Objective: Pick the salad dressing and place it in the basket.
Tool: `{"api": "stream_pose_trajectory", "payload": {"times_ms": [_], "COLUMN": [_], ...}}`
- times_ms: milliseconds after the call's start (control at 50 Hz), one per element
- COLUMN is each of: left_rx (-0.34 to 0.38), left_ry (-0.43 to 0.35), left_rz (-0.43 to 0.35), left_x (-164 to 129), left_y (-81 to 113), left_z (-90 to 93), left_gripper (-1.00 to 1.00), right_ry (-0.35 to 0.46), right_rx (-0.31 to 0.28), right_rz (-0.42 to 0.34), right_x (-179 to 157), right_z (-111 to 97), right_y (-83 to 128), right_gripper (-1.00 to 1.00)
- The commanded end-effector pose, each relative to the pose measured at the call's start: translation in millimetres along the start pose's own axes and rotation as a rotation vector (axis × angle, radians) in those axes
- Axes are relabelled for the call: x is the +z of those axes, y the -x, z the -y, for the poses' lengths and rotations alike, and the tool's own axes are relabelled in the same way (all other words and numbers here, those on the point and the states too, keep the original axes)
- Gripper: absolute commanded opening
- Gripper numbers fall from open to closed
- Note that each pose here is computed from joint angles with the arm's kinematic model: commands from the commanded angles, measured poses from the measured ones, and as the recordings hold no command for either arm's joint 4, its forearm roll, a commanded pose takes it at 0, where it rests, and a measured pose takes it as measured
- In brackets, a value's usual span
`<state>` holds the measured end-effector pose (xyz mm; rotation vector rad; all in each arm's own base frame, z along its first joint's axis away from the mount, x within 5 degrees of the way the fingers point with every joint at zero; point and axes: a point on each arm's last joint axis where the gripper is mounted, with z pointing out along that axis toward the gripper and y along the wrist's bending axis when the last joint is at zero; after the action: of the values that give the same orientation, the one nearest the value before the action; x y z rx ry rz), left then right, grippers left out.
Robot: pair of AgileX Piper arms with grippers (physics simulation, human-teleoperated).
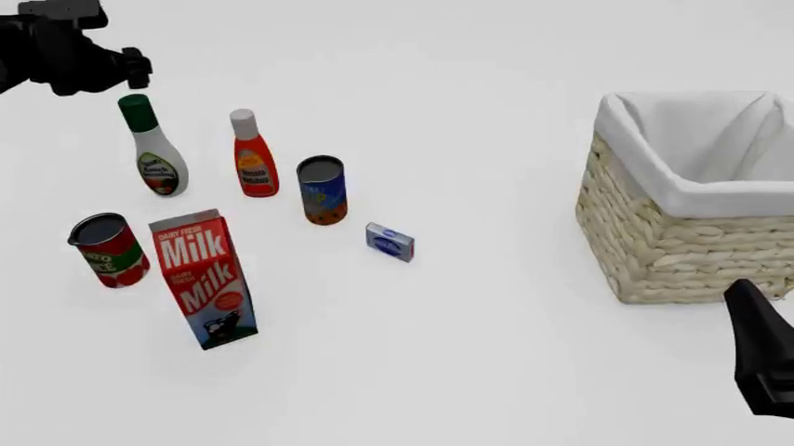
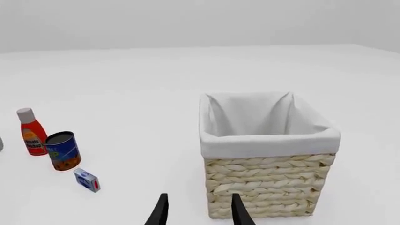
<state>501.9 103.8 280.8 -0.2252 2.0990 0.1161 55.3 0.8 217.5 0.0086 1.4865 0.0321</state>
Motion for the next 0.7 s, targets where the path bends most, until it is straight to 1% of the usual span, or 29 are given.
{"api": "stream_pose_trajectory", "payload": {"times_ms": [20, 340, 480, 700], "left_rx": [0.015, 0.027, 0.028, 0.029], "left_ry": [-0.002, -0.005, -0.003, -0.010], "left_rz": [-0.027, -0.052, -0.054, -0.061], "left_x": [10, 24, 25, 27], "left_y": [-14.2, -33.2, -37.0, -43.7], "left_z": [1.3, 2.6, 1.6, 5.8], "left_gripper": [1.00, 1.00, 1.00, 1.00], "right_ry": [0.002, 0.004, 0.005, 0.003], "right_rx": [0.002, 0.000, -0.001, -0.001], "right_rz": [0.001, 0.002, 0.002, 0.001], "right_x": [0, 0, 0, 0], "right_z": [0, 0, 0, 0], "right_y": [1, 1, 3, 1], "right_gripper": [1.00, 1.00, 1.00, 1.00]}}
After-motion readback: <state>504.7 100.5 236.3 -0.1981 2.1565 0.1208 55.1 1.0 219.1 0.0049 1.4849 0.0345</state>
